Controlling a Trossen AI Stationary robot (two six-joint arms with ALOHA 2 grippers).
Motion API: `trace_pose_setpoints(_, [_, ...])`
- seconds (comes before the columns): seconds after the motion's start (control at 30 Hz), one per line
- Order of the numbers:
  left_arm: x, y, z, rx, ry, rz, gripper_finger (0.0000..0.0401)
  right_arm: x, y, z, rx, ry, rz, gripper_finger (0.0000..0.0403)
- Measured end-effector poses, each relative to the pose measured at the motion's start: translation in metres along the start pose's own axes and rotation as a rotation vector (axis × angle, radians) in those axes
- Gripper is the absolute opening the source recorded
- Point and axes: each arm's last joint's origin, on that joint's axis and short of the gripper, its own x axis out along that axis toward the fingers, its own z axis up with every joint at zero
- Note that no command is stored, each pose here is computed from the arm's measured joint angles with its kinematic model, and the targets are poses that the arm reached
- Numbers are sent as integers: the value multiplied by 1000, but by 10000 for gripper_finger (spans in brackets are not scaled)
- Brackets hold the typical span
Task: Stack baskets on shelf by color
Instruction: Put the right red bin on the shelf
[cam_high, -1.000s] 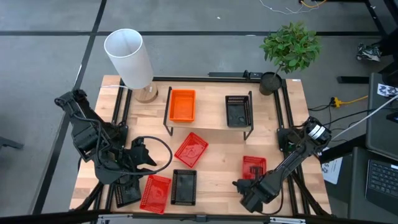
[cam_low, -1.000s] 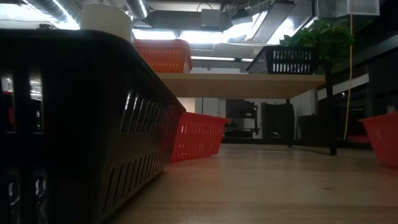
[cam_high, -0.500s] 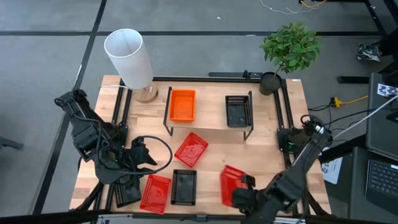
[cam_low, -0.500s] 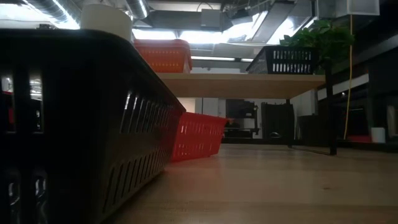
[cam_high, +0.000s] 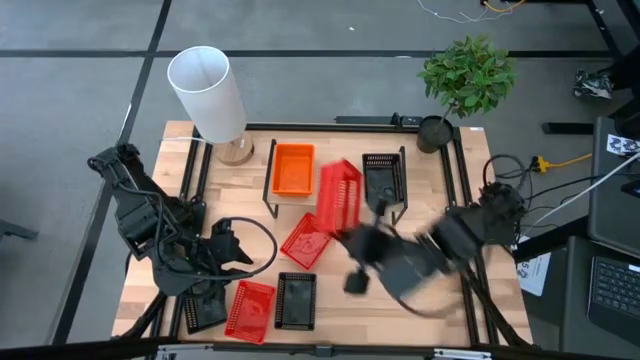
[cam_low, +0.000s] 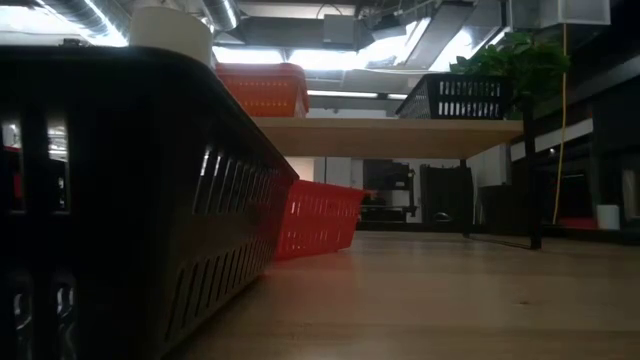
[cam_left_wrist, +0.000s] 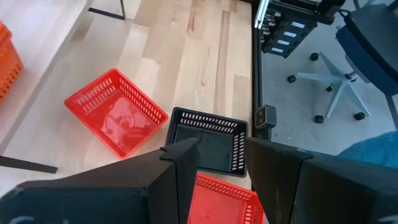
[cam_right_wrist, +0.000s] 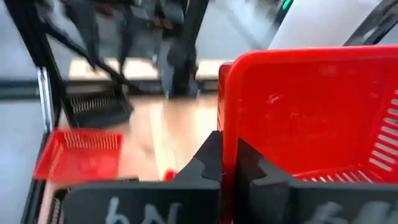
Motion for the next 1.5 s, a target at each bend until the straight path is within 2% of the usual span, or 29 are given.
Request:
trace_pose_setpoints(0.1, [0,0,0,0,0,0,125,32,-30,-2,22,141,36,0])
trace_pose_setpoints(0.3, [0,0,0,0,0,1,125,78,-83,-22,79,470,1,0])
trace_pose_setpoints(0.47, [0,0,0,2,2,3,125,115,-92,-36,19,614,107,0])
trace_pose_setpoints(0.6, [0,0,0,2,3,4,125,138,-91,-51,-33,718,128,0])
trace_pose_setpoints(0.83, [0,0,0,3,3,4,125,161,-91,-68,-101,827,117,0])
trace_pose_setpoints(1.1, [0,0,0,3,4,4,125,175,-101,-74,-122,853,69,6])
trace_pose_setpoints(1.33, [0,0,0,3,4,4,125,175,-111,-73,-64,874,120,70])
trace_pose_setpoints(1.5, [0,0,0,3,4,4,125,175,-111,-72,-63,873,114,117])
